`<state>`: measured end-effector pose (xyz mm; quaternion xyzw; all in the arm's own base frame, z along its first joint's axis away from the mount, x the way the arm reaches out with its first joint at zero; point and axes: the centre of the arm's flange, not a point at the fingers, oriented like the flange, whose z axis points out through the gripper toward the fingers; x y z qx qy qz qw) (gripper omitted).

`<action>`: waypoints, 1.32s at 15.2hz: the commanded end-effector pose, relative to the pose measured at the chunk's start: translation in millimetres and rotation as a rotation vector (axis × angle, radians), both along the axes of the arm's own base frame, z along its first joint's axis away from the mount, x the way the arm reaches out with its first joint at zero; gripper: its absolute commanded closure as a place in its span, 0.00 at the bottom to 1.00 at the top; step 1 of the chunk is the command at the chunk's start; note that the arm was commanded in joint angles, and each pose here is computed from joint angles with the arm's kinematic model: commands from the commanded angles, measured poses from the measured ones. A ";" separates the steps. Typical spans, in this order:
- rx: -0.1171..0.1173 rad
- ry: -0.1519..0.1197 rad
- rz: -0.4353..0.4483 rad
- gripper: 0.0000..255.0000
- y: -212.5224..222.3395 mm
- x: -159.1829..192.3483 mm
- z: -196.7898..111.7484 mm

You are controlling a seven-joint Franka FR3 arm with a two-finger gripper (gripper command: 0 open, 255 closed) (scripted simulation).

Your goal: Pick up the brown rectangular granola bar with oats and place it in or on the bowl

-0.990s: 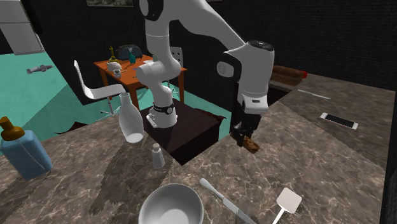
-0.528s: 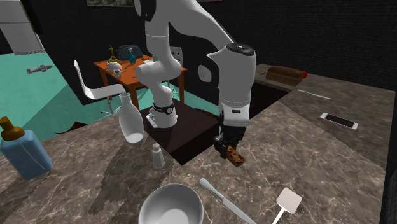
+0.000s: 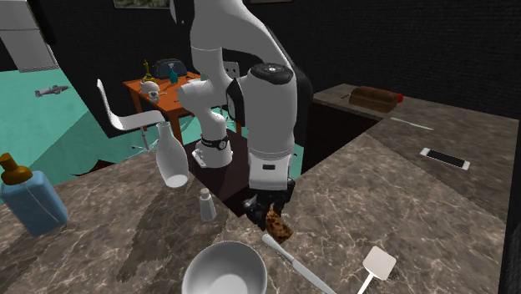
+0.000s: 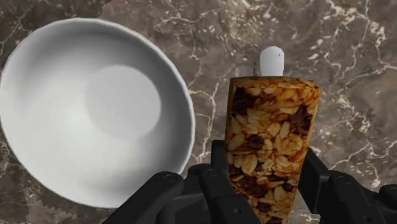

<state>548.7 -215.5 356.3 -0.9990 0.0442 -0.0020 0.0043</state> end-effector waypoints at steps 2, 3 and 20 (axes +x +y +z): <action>0.000 0.000 0.001 1.00 -40.9 0.3 -0.1; 0.000 0.000 0.001 1.00 -54.0 -0.5 -0.1; 0.000 0.000 0.001 1.00 -136.5 -5.5 -53.0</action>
